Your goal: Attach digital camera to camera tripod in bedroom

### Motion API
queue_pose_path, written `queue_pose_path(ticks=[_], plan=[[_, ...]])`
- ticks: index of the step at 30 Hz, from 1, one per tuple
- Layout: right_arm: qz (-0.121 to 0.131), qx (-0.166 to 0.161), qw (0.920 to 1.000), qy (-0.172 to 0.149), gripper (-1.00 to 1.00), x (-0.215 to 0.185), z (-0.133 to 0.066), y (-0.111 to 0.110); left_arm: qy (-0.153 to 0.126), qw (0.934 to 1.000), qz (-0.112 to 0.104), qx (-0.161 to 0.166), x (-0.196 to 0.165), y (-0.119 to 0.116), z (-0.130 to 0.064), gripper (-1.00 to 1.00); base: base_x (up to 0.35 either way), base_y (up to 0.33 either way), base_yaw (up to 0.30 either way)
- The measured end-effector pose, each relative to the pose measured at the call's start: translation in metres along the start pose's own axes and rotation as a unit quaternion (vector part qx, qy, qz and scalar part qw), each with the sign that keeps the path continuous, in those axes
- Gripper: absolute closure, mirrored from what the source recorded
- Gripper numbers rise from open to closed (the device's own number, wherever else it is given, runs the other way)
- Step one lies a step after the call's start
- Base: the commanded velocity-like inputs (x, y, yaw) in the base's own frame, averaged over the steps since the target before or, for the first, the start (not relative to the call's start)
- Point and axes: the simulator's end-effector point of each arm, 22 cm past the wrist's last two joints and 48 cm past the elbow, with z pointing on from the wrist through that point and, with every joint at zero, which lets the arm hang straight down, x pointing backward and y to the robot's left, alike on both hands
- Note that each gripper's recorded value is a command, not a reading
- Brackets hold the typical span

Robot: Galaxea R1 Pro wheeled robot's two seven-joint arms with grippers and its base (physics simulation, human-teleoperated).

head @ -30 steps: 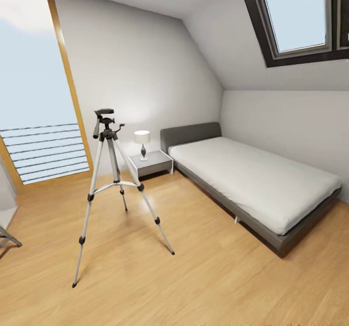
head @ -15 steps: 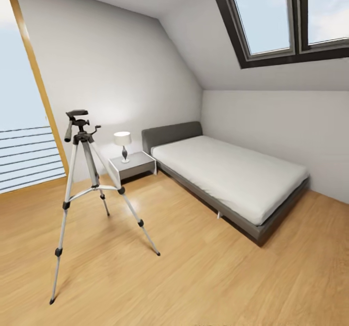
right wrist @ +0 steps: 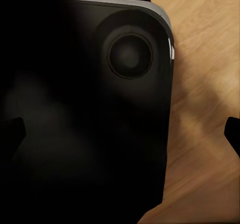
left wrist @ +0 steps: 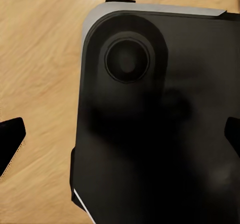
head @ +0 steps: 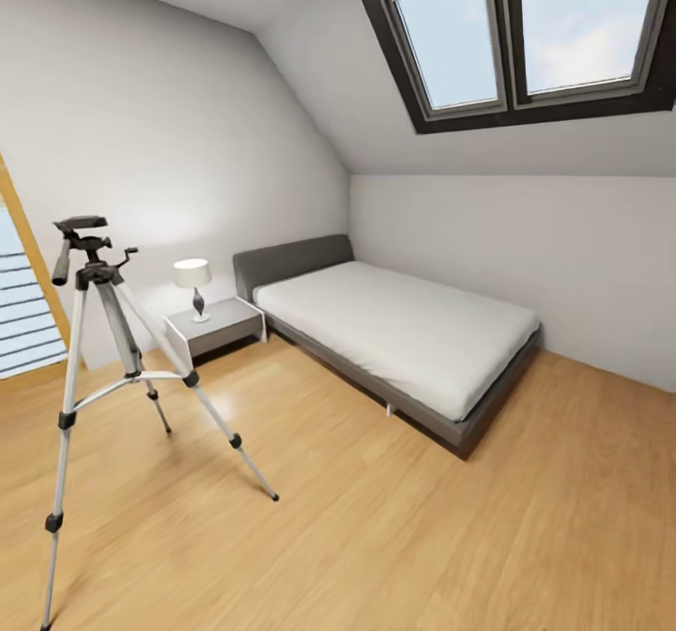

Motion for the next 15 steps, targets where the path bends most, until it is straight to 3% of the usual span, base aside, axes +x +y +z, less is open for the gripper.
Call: queue_pose_path(ticks=[15], plan=[[-0.001, -0.002, 1.0, -0.001, -1.0, -0.0004, 0.0, 0.0022, -0.001, 1.0, 0.0, 0.0, -0.0007, -0.0001, 0.0, -1.0, 0.0, 0.0, -0.284]])
